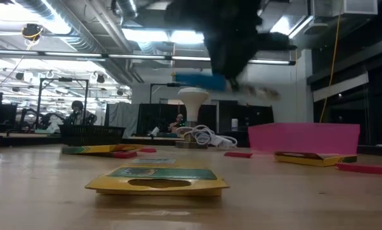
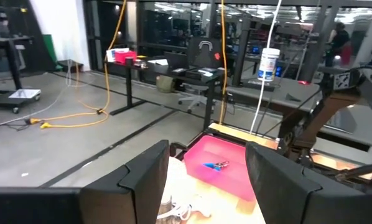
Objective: Pick & Place School Supplies
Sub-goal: Put the blue puncher into the pink bin
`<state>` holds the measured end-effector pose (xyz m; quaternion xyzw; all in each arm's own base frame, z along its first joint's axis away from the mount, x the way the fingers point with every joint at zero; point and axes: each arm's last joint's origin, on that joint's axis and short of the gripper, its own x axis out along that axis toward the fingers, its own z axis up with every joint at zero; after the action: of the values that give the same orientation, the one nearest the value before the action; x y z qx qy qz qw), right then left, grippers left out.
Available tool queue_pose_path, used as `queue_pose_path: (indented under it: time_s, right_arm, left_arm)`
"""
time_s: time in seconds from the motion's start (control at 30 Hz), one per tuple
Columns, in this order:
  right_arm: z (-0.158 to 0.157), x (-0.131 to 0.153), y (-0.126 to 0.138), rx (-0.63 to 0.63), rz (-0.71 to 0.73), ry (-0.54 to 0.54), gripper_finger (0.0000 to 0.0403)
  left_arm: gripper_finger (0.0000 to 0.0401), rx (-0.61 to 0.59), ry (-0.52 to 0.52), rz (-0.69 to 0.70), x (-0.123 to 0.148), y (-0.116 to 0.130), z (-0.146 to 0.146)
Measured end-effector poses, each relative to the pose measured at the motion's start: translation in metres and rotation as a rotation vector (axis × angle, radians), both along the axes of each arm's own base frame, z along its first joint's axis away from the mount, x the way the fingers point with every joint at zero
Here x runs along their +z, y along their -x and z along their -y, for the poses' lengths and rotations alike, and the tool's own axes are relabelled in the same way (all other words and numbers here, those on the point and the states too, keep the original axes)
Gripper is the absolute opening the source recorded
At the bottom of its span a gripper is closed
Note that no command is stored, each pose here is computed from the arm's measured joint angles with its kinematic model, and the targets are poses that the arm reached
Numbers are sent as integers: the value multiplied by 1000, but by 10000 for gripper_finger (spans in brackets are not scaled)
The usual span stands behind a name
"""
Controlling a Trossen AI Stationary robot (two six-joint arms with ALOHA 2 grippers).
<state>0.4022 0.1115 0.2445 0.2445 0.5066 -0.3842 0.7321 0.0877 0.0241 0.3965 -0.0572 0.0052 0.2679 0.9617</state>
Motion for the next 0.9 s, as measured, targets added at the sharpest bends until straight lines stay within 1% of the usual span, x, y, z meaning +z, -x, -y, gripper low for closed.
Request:
queue_pose_path:
  time_s: [0.07,0.13,0.2,0.23,0.27,0.33,0.37,0.43,0.5,0.6,0.67,0.83,0.9]
  right_arm:
    - [18,21,-2,132,-53,116,43]
    - [41,36,-2,288,-167,214,43]
    - [69,47,1,406,-304,244,43]
    - [83,50,4,439,-360,238,43]
    - [97,52,5,470,-386,221,43]
    - [121,60,13,529,-396,184,43]
    - [132,65,20,534,-412,177,43]
    - [154,75,38,513,-414,154,43]
    - [177,78,58,496,-411,84,43]
    - [205,81,94,429,-408,27,43]
    - [216,78,117,438,-386,-27,43]
    - [229,54,156,535,-213,-99,43]
    - [230,40,167,576,-209,-124,43]
  left_arm:
    - [210,16,0,-1,0,0,0]
    - [210,31,6,1,0,0,-1]
    - [210,44,7,3,0,0,-1]
    - [210,53,7,4,0,0,-1]
    - [210,62,11,6,0,0,-2]
    - [210,78,20,12,0,0,-2]
    - [210,89,23,16,0,1,-2]
    - [210,110,29,20,0,1,-3]
    - [210,134,31,23,0,2,-3]
    - [210,172,29,23,0,2,-4]
    - [210,203,27,22,0,2,-5]
    - [210,264,12,13,0,2,-6]
    - [210,283,11,9,0,1,-7]
